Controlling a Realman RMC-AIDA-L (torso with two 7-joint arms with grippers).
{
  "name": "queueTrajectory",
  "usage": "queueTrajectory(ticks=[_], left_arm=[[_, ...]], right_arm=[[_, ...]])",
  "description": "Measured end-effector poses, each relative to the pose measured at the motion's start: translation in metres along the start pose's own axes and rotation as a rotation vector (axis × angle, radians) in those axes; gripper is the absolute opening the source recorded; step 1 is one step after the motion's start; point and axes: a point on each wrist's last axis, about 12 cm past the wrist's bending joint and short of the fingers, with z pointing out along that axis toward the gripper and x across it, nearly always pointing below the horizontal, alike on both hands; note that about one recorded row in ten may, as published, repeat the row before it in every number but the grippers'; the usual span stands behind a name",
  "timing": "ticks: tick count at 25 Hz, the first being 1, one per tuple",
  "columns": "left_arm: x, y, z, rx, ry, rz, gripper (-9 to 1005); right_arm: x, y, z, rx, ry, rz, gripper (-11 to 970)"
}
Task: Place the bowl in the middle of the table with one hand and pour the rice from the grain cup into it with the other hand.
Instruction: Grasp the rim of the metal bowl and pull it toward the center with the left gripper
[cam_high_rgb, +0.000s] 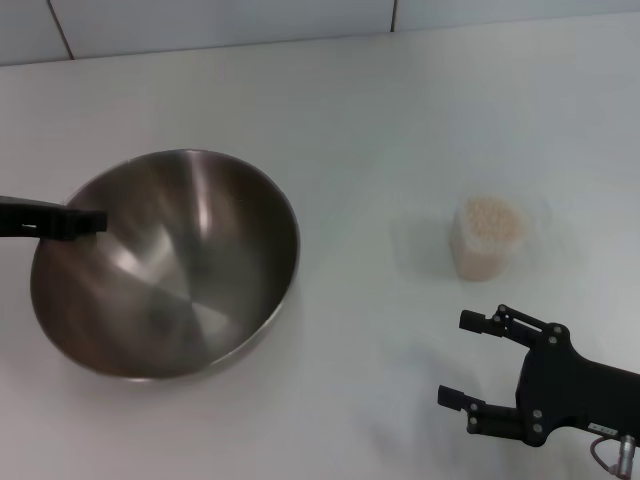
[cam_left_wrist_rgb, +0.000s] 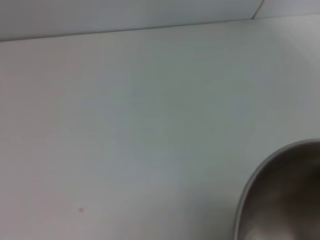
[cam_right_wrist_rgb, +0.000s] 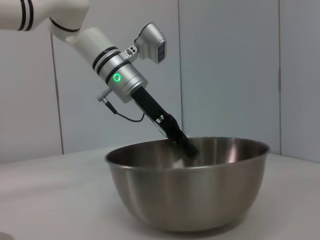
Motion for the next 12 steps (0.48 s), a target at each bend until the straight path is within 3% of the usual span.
queueTrajectory(ticks=[3, 12], left_arm=[[-0.001, -0.001, 0.0, 0.007, 0.004, 0.003, 228], [-0.012, -0.008, 0.002, 0.041, 0.021, 0.019, 69]], right_arm=[[0.0, 0.0, 0.0, 0.0, 0.0, 0.0, 831], [0.0, -0.001, 0.001, -0.002, -0.001, -0.002, 832]])
